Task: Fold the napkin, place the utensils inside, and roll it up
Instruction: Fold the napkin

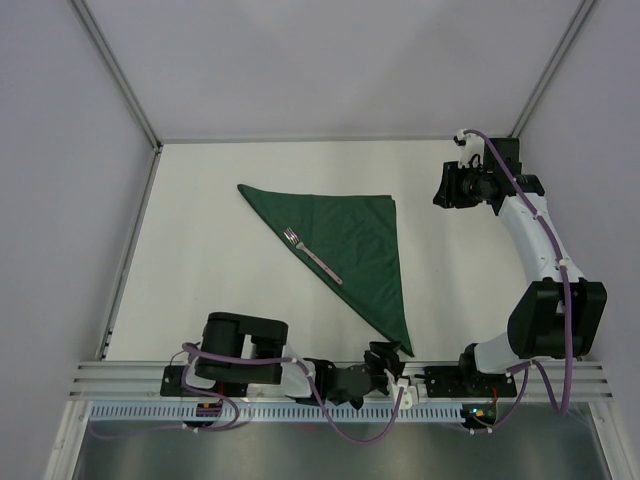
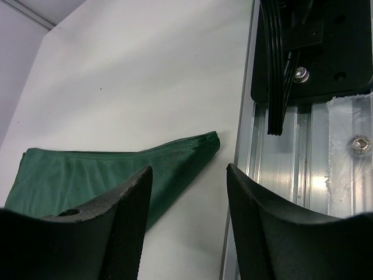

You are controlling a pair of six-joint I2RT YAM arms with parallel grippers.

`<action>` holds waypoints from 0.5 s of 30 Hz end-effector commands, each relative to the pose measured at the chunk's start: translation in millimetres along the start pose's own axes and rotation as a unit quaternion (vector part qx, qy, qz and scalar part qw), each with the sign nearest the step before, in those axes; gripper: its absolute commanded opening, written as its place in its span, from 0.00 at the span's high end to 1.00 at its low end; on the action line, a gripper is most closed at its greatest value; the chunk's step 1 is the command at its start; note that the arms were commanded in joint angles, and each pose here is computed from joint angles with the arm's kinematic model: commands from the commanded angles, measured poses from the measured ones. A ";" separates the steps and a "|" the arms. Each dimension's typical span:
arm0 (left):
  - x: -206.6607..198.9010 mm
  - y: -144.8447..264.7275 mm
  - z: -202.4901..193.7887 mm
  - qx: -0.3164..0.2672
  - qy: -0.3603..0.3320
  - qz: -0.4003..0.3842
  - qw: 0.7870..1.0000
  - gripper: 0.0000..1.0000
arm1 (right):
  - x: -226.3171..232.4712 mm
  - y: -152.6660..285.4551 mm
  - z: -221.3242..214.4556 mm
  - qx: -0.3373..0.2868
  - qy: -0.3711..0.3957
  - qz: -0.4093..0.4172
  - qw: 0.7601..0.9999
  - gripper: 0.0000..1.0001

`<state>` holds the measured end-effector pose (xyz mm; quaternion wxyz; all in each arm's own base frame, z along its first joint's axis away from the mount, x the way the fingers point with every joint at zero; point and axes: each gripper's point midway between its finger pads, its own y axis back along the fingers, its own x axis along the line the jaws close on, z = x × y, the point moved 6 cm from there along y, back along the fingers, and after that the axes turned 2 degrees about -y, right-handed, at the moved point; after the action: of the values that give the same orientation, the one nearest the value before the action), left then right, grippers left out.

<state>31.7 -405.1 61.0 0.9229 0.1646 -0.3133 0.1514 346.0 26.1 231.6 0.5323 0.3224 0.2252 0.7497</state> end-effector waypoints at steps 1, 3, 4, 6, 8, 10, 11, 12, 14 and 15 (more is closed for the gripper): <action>3.4 -8.6 5.9 -0.016 -0.008 0.002 1.000 0.41 | 1.1 2.3 5.7 -0.018 0.011 0.007 1.000 0.55; 4.1 -9.9 3.2 -0.014 -0.006 -0.002 1.000 0.44 | 1.5 1.9 5.4 -0.018 0.011 0.007 1.000 0.55; 3.8 -10.1 2.0 -0.012 -0.007 -0.003 1.000 0.45 | 1.6 2.0 5.1 -0.017 0.011 0.007 1.000 0.55; 3.0 -11.5 -1.2 -0.010 -0.007 -0.007 1.000 0.48 | 1.8 1.9 5.4 -0.018 0.010 0.008 1.000 0.56; 4.0 -13.3 -2.7 -0.009 -0.007 -0.006 1.000 0.48 | 1.8 1.5 4.9 -0.016 0.011 0.009 1.000 0.56; 3.2 -14.9 -4.3 -0.009 -0.007 -0.008 1.000 0.48 | 1.4 1.4 4.7 -0.016 0.009 0.009 1.000 0.56; 3.1 -16.4 -5.0 -0.009 -0.006 -0.009 1.000 0.48 | 1.9 1.3 4.4 -0.016 0.010 0.010 1.000 0.56; 1.8 -17.1 -5.4 -0.010 -0.006 -0.014 1.000 0.48 | 1.4 1.4 4.7 -0.016 0.009 0.009 1.000 0.56; 0.5 -19.4 -5.3 -0.009 -0.006 -0.017 1.000 0.48 | 1.3 1.1 4.2 -0.016 0.009 0.009 1.000 0.56; -0.8 -20.1 -6.1 -0.008 -0.007 -0.020 1.000 0.48 | 1.8 1.0 4.1 -0.016 0.010 0.010 1.000 0.56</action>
<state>44.3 -407.6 46.2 0.9201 0.1854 -0.3136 0.1435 345.8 26.6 231.5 0.5304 0.3229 0.2248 0.7509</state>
